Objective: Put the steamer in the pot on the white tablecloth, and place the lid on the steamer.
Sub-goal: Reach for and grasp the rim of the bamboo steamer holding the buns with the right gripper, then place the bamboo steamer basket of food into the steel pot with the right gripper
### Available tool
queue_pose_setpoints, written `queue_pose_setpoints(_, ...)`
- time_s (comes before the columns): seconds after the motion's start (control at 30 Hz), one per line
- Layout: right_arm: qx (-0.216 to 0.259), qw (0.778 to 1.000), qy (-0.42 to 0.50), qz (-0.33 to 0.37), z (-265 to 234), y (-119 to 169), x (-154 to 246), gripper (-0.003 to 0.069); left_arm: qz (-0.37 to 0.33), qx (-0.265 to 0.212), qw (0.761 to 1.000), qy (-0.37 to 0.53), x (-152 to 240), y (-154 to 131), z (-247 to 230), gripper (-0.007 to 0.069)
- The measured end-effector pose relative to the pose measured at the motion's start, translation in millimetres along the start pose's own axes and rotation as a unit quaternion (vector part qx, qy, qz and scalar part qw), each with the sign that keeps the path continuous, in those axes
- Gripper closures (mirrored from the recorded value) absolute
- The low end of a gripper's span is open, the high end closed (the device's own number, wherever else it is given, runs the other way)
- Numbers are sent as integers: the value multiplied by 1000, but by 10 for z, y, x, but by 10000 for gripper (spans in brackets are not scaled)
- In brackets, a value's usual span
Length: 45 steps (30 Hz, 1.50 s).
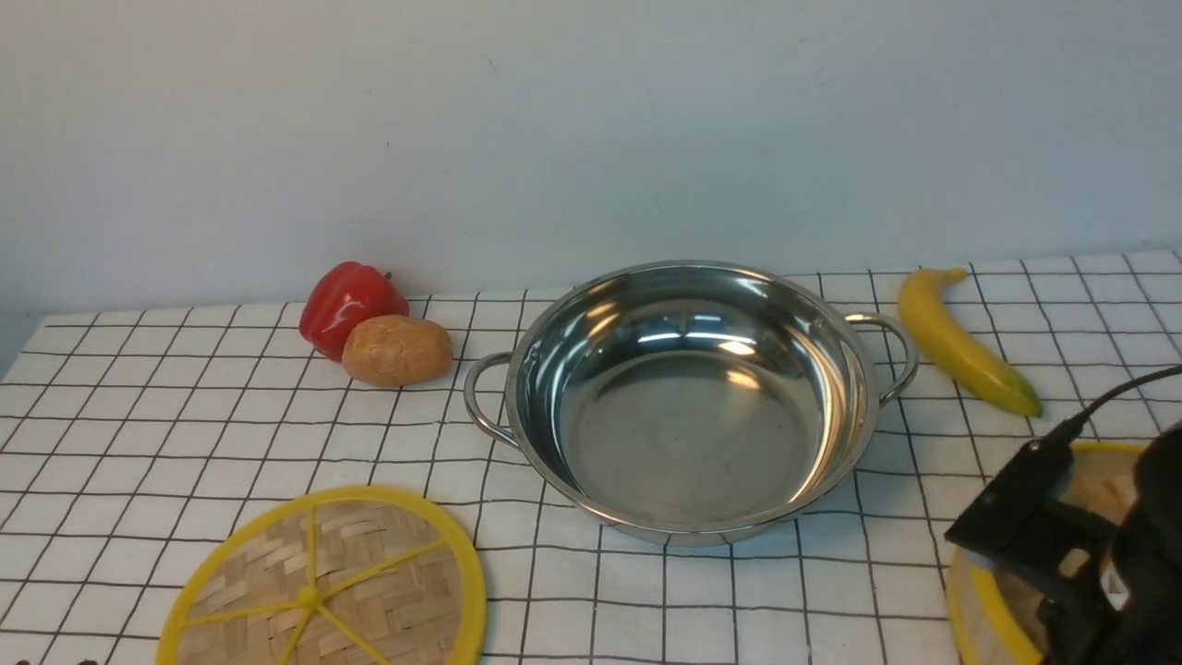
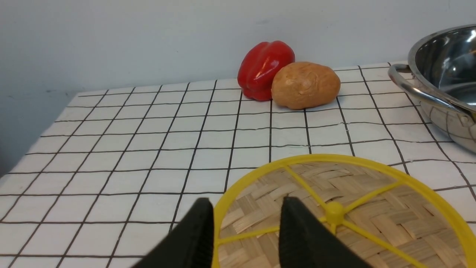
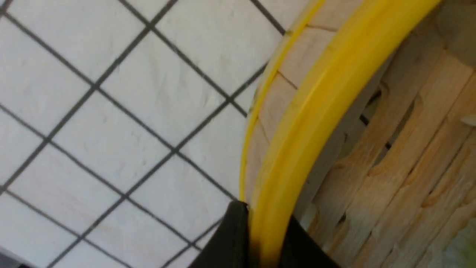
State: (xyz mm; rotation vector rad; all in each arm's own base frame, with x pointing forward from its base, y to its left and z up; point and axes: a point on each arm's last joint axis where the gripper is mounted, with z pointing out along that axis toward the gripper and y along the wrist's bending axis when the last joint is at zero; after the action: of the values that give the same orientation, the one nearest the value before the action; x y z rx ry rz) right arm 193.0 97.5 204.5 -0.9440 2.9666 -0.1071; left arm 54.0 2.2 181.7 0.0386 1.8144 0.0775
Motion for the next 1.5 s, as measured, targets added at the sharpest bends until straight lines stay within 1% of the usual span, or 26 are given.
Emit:
queue_pose_setpoints(0.07, 9, 1000, 1, -1, -130, -24, 14, 594, 0, 0, 1000, 0, 0, 0, 0, 382)
queue_pose_setpoints(0.2, 46, 997, -66, -19, -665, -134, -166, 594, 0, 0, 1000, 0, 0, 0, 0, 382)
queue_pose_setpoints(0.23, 47, 996, -70, -21, -690, -137, -178, 594, 0, 0, 1000, 0, 0, 0, 0, 382)
queue_pose_setpoints(0.27, 54, 993, -102, -37, -866, -164, -281, 594, 0, 0, 1000, 0, 0, 0, 0, 382)
queue_pose_setpoints(0.33, 61, 988, -129, -59, -1024, -189, -407, 594, 0, 0, 1000, 0, 0, 0, 0, 382)
queue_pose_setpoints(0.43, 68, 984, -146, -76, -1139, -219, -614, 594, 0, 0, 1000, 0, 0, 0, 0, 382)
queue_pose_setpoints(0.53, 68, 982, -137, -111, -1093, -254, -970, 594, 0, 0, 1000, 0, 0, 0, 0, 382)
queue_pose_setpoints(0.57, 69, 981, -140, -113, -1110, -258, -997, 594, 0, 0, 1000, 0, 0, 0, 0, 382)
queue_pose_setpoints(0.63, 65, 980, -133, -132, -1044, -266, -1198, 594, 0, 0, 1000, 0, 0, 0, 0, 382)
queue_pose_setpoints(0.73, 63, 973, -144, -168, -1050, -214, -1524, 594, 0, 0, 1000, 0, 0, 0, 0, 382)
queue_pose_setpoints(0.83, 63, 963, -162, -207, -1048, -72, -1785, 594, 0, 0, 1000, 0, 0, 0, 0, 382)
queue_pose_setpoints(0.93, 62, 948, -162, -268, -962, 160, -1976, 594, 0, 0, 1000, 0, 0, 0, 0, 382)
queue_pose_setpoints(0.97, 62, 946, -163, -272, -960, 173, -1987, 594, 0, 0, 1000, 0, 0, 0, 0, 382)
queue_pose_setpoints(1.03, 58, 938, -154, -304, -855, 340, -2073, 594, 0, 0, 1000, 0, 0, 0, 0, 382)
queue_pose_setpoints(1.13, 54, 936, -139, -319, -730, 420, -2113, 594, 0, 0, 1000, 0, 0, 0, 0, 382)
queue_pose_setpoints(1.33, 47, 937, -134, -320, -701, 436, -2118, 594, 0, 0, 1000, 0, 0, 0, 0, 382)
queue_pose_setpoints(1.5, 19, 938, -142, -317, -701, 485, -2115, 594, 0, 0, 1000, 0, 0, 0, 0, 382)
